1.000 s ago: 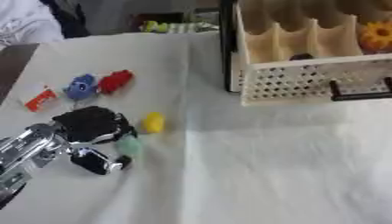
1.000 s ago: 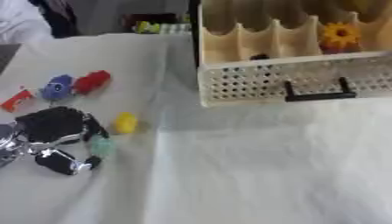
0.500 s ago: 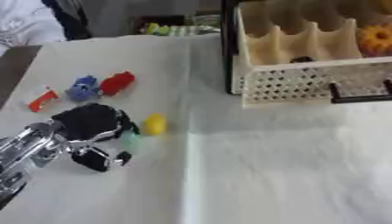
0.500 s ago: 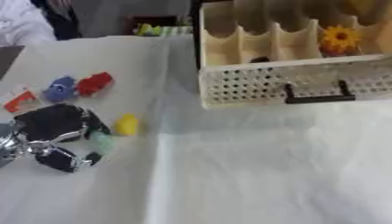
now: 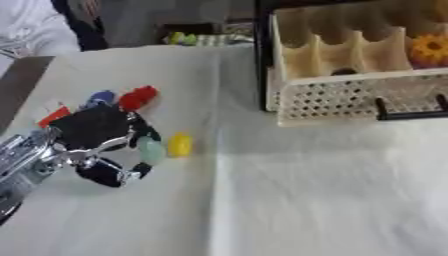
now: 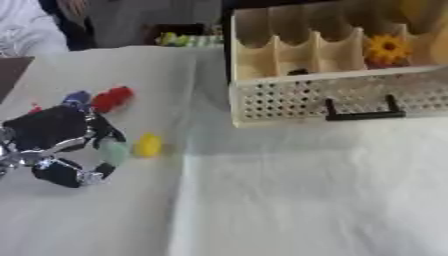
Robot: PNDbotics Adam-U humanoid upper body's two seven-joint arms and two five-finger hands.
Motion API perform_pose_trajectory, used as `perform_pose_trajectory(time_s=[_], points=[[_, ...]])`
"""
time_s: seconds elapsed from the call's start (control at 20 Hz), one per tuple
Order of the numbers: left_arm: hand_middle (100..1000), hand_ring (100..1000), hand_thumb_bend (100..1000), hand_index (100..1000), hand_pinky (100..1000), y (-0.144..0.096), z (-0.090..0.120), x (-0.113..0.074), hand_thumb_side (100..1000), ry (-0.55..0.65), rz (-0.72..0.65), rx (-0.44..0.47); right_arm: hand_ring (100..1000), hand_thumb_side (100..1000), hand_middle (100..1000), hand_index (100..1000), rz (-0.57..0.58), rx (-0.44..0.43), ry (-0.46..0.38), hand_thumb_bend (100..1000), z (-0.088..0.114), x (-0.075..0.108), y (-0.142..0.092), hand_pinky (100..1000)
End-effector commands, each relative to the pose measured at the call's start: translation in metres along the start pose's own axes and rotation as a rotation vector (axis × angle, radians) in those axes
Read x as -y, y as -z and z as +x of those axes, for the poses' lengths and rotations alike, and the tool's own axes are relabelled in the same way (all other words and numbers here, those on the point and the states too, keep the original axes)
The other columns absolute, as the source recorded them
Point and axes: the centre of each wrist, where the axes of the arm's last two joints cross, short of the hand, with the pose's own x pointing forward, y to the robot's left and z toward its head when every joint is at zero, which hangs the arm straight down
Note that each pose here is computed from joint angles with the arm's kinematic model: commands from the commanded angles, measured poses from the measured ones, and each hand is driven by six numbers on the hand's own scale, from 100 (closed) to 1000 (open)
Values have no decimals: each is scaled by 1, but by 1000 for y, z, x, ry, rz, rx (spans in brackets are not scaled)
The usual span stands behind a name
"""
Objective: Pick up objects from table and place into drawer.
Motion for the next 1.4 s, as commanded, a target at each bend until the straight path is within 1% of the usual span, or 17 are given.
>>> perform_pose_trajectory(time_s=[0.05, 0.2, 0.5, 0.55, 0.6, 0.9, 1.05, 1.25, 1.4], points=[[397, 326, 100, 600, 214, -12, -6, -25, 284, 25, 45, -10, 502, 931, 289, 656, 8, 7, -5, 314, 5, 1, 3, 589], [395, 323, 100, 596, 208, -15, -5, -39, 278, 20, 73, 4, 502, 933, 290, 656, 12, 10, -1, 312, 6, 1, 4, 589], [391, 316, 100, 589, 197, -16, -1, -72, 267, -2, 155, 46, 502, 934, 292, 656, 20, 6, 8, 309, 6, 0, 5, 588], [391, 316, 100, 589, 197, -15, 0, -77, 317, -4, 164, 55, 502, 937, 292, 656, 22, 4, 9, 314, 6, 0, 5, 588], [390, 315, 100, 588, 195, -15, 0, -82, 265, -5, 170, 63, 502, 934, 292, 656, 23, 3, 10, 309, 6, 0, 5, 588], [385, 307, 100, 581, 182, -7, 4, -112, 256, -31, 234, 122, 502, 935, 293, 655, 33, -4, 13, 306, 7, -1, 6, 588], [381, 303, 100, 575, 174, 1, 6, -130, 251, -52, 280, 160, 502, 936, 294, 655, 40, -8, 16, 304, 7, -2, 7, 588], [377, 297, 100, 569, 167, 17, 6, -149, 247, -102, 327, 197, 502, 937, 294, 655, 50, -11, 20, 304, 7, -3, 8, 588], [376, 296, 100, 568, 166, 31, 6, -161, 246, -114, 350, 220, 502, 937, 294, 655, 54, -10, 22, 304, 8, -3, 9, 588]])
